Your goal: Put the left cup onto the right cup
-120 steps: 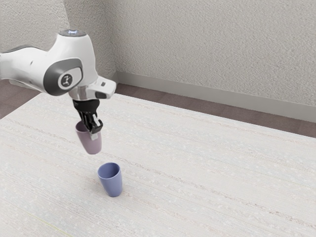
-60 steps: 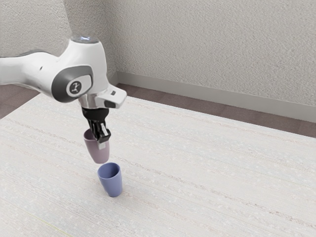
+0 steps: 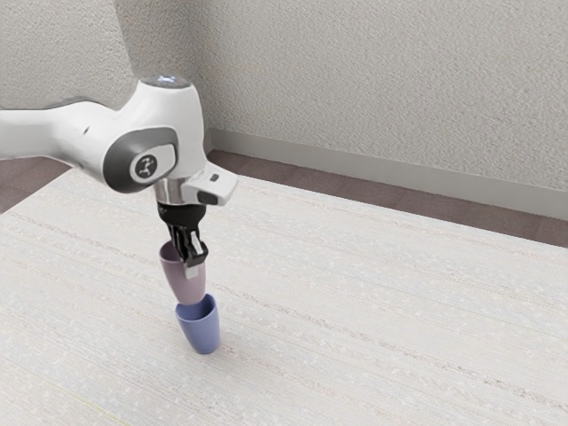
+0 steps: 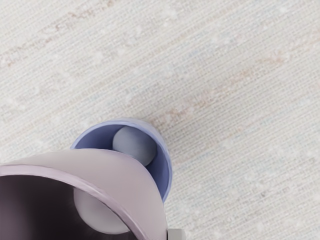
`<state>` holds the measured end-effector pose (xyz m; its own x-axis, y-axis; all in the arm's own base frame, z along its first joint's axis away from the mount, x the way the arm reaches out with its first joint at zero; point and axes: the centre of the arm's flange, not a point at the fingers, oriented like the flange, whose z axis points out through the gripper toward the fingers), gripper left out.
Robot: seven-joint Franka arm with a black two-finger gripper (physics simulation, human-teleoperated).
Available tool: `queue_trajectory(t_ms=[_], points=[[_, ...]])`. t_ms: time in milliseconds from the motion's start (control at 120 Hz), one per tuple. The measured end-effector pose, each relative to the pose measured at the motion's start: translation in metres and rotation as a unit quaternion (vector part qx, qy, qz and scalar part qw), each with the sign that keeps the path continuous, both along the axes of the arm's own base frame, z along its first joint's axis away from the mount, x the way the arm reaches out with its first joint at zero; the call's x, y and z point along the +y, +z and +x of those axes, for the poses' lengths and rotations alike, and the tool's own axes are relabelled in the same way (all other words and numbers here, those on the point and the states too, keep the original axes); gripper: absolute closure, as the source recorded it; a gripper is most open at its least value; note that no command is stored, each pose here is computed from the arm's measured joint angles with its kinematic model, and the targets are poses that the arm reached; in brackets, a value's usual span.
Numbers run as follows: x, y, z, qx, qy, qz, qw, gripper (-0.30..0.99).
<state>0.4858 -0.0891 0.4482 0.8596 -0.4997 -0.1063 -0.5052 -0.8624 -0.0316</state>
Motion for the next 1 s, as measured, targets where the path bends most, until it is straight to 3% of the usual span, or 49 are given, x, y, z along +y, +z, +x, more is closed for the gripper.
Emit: queue_trajectory(t_ms=[1000], points=[[0.000, -0.018, 0.005, 0.009, 0.003, -0.008, 1.000, 0.79]])
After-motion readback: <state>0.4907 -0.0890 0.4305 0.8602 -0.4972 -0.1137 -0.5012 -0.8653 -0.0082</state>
